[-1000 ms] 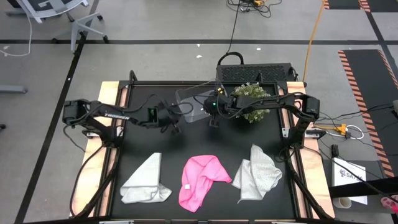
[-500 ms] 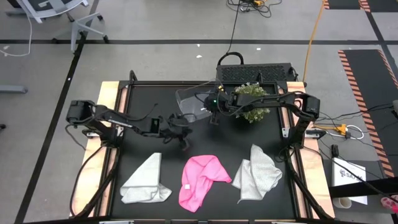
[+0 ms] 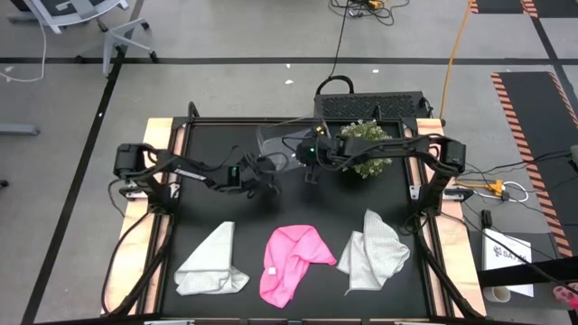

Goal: Fold microfiber towels
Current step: Move the transparent bin to the top center of the table, then fold the left gray towel

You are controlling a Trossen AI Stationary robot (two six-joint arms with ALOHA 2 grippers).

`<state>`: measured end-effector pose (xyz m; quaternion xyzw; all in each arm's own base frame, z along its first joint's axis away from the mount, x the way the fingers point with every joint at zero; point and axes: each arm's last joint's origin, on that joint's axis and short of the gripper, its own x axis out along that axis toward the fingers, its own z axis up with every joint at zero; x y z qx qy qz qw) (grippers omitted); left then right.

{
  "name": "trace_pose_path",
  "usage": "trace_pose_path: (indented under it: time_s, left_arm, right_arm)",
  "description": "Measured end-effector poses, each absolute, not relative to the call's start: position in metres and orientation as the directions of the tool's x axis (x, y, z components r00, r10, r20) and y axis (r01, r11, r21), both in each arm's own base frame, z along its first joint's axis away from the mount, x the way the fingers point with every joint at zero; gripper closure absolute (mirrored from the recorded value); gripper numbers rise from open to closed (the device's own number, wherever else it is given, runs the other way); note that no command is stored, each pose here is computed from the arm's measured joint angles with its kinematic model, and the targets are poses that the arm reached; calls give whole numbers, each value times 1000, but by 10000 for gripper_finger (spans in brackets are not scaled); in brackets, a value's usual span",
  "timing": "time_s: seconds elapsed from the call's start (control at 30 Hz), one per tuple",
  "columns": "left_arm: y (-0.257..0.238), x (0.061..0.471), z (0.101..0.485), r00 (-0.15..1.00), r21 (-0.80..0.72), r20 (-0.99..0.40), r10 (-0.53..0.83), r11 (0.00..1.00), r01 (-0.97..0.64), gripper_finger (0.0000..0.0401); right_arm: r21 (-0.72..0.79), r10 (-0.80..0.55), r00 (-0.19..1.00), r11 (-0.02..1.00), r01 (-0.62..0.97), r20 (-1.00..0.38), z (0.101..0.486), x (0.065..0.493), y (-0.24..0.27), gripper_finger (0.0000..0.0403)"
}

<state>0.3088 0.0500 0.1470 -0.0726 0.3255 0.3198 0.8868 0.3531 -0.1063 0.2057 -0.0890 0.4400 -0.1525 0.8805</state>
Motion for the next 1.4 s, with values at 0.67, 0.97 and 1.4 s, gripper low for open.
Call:
trace_pose_path:
  time_s: [0.67,0.97,1.4]
  left_arm:
    - [87,291,162,543,85,-652,529,762,-642,394]
    - [35,243,231,469,61,-753,462,759,-649,390]
    - [-62,190,248,496,-150,-850,177,822,-549,397]
  right_arm:
    - [-271,-323,606,946,179,-727,257,324,-81,403]
    - [-223,-258,630,965,137,-732,276,310,-55,403]
    - [-214,-254,643,967,140,-723,280,308,-51,403]
